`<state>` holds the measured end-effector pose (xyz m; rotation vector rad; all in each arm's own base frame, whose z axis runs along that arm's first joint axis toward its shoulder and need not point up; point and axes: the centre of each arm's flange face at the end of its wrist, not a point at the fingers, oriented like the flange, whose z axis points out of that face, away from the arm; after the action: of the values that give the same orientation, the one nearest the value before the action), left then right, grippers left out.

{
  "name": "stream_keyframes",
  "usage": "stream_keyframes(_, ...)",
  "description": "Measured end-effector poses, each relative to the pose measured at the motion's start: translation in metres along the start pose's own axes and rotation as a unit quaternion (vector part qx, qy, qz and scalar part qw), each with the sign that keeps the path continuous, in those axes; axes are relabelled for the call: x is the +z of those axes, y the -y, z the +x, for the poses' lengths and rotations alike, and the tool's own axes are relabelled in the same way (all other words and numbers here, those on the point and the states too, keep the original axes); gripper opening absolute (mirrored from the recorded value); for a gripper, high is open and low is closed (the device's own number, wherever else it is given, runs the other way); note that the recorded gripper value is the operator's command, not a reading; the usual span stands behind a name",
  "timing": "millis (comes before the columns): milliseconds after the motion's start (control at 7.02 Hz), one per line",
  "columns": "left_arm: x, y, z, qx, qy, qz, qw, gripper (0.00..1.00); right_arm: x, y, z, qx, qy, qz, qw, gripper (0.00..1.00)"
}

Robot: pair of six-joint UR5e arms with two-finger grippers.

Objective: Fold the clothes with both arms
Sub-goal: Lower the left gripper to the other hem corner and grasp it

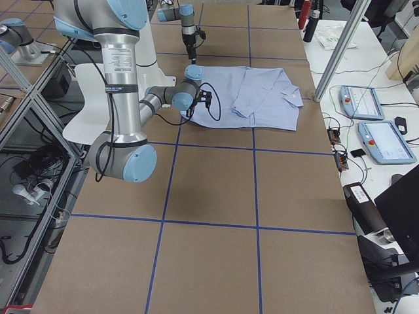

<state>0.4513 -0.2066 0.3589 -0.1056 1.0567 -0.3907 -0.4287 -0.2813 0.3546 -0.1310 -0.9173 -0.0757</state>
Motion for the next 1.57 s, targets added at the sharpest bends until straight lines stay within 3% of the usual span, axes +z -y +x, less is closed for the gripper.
stream_keyframes(570,0.023,-0.004,-0.021,0.001,0.014,0.002,0.9999,0.83,-0.004,0.0,-0.002,-0.001,0.004,0.002,1.0,0.0)
stream_keyframes(1140,0.032,-0.002,-0.025,0.025,0.071,0.019,0.997,0.76,-0.004,0.001,-0.002,-0.001,0.004,0.002,1.0,0.0)
stream_keyframes(1567,0.032,-0.003,-0.022,0.034,0.076,0.019,0.9963,0.7,-0.003,0.001,0.001,0.001,0.001,0.002,1.0,0.0)
